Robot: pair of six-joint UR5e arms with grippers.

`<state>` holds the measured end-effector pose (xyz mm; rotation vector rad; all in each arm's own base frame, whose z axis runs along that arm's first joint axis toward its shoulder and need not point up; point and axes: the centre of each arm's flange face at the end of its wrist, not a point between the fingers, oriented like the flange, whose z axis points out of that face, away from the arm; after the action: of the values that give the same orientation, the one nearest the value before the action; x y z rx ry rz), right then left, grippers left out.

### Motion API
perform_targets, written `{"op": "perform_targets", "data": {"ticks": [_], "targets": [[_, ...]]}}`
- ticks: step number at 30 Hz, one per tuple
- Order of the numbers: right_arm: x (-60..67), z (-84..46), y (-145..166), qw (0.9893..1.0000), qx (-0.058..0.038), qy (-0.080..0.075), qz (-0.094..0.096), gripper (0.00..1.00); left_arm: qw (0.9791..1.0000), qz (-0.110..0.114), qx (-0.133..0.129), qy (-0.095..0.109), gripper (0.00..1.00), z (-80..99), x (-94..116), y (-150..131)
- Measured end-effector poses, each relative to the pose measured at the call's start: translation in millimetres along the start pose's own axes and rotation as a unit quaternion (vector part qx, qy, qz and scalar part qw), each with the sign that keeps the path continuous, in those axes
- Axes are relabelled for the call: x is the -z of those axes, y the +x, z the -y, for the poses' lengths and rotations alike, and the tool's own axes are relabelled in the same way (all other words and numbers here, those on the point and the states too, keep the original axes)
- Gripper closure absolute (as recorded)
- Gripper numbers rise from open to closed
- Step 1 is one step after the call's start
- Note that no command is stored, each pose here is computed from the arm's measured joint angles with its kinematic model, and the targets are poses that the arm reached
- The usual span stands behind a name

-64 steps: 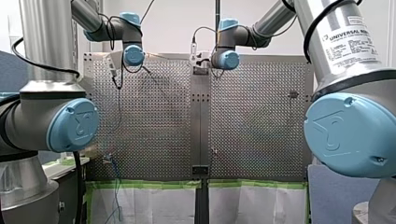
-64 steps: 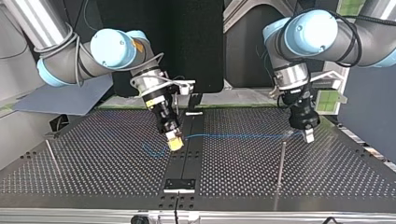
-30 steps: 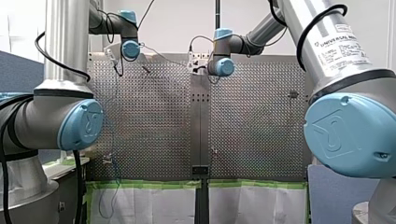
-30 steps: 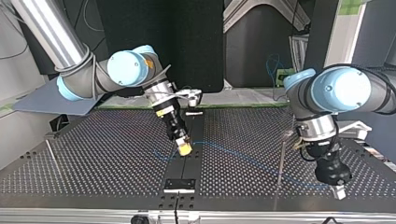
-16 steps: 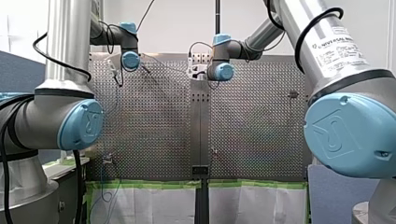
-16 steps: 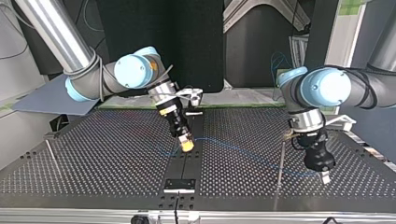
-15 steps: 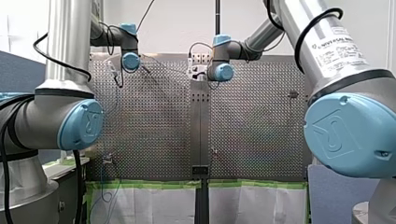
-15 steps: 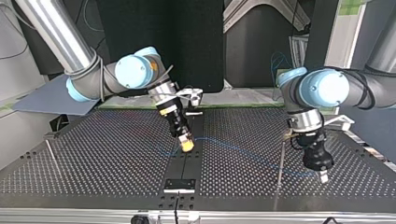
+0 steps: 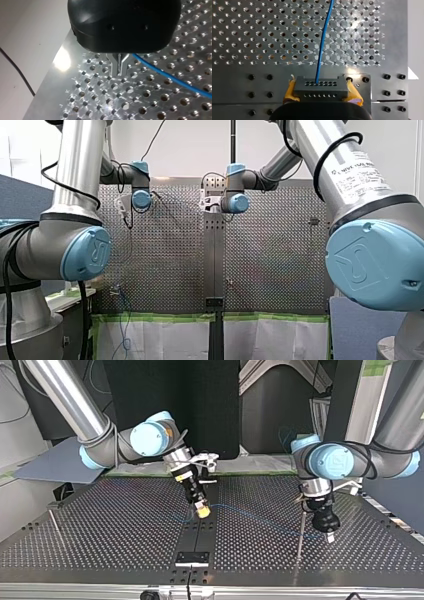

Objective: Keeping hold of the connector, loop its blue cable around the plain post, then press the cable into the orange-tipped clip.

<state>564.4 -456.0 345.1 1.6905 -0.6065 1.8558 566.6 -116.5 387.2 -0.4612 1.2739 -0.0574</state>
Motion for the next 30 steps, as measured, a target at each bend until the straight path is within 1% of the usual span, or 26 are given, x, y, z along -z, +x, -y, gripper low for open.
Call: {"op": "perform_targets", "data": {"ticks": [3, 4, 7, 8, 10, 11, 14, 15, 17, 18, 20, 24, 25, 26, 27, 28, 29, 30], "targets": [[0.2, 2.0, -3, 1.0000, -0.0008, 0.002, 0.004, 1.00, 1.0000, -0.005, -0.001, 0.003, 0.92, 0.0, 3, 4], [0.3, 2.7, -4, 1.0000, -0.0008, 0.002, 0.005, 1.00, 1.0000, -0.007, -0.002, 0.004, 0.90, -0.7, 5, 7], [0.4, 3.9, -8, 0.9999, -0.0007, 0.003, 0.010, 1.00, 0.9998, -0.013, -0.003, 0.012, 0.90, -2.7, 10, 14], [0.5, 4.2, -10, 0.9999, -0.0005, 0.003, 0.012, 1.00, 0.9998, -0.014, -0.002, 0.014, 0.87, -3.3, 12, 16], [0.7, 5.5, -16, 0.9998, 0.0005, 0.004, 0.020, 1.00, 0.9997, -0.016, -0.001, 0.018, 0.87, -4.8, 15, 21], [0.6, 5.9, -19, 0.9997, 0.0013, 0.004, 0.024, 1.00, 0.9997, -0.017, -0.001, 0.018, 0.85, -5.5, 16, 22], [0.2, 6.2, -33, 0.9993, 0.0032, 0.001, 0.037, 1.00, 0.9996, -0.020, 0.005, 0.018, 0.82, -7.3, 18, 25], [0.1, 5.9, -38, 0.9991, 0.0040, -0.001, 0.041, 1.00, 0.9996, -0.020, 0.007, 0.018, 0.82, -7.6, 19, 26], [0.1, 5.5, -52, 0.9985, 0.0078, -0.008, 0.054, 1.00, 0.9996, -0.021, 0.008, 0.018, 0.73, -8.2, 20, 27], [0.0, 5.2, -58, 0.9981, 0.0097, -0.010, 0.060, 1.00, 0.9996, -0.021, 0.007, 0.018, 0.73, -8.6, 20, 28], [-0.1, 5.0, -72, 0.9972, 0.0133, -0.015, 0.071, 1.00, 0.9996, -0.021, 0.004, 0.019, 0.66, -10.4, 21, 31], [-0.2, 6.8, -96, 0.9956, 0.0184, -0.018, 0.090, 1.00, 0.9995, -0.022, 0.000, 0.024, 0.66, -12.4, 22, 36], [-0.2, 8.2, -103, 0.9951, 0.0199, -0.018, 0.095, 1.00, 0.9995, -0.022, -0.001, 0.025, 0.26, -12.7, 22, 37], [-0.2, 9.1, -107, 0.9949, 0.0209, -0.018, 0.097, 1.00, 0.9994, -0.023, -0.001, 0.025, 0.17, -12.8, 22, 38], [-0.2, 10.1, -110, 0.9947, 0.0216, -0.018, 0.099, 1.00, 0.9994, -0.024, -0.001, 0.027, 0.17, -12.6, 22, 39], [-0.1, 11.4, -113, 0.9945, 0.0225, -0.017, 0.101, 1.00, 0.9992, -0.025, 0.001, 0.030, 0.05, -11.8, 21, 42], [0.0, 12.3, -115, 0.9943, 0.0229, -0.017, 0.103, 1.00, 0.9991, -0.027, 0.002, 0.034, 0.00, -11.1, 21, 46], [0.0, 13.0, -117, 0.9942, 0.0234, -0.016, 0.104, 1.00, 0.9989, -0.030, 0.003, 0.037, 0.00, -10.6, 21, 50]]}}
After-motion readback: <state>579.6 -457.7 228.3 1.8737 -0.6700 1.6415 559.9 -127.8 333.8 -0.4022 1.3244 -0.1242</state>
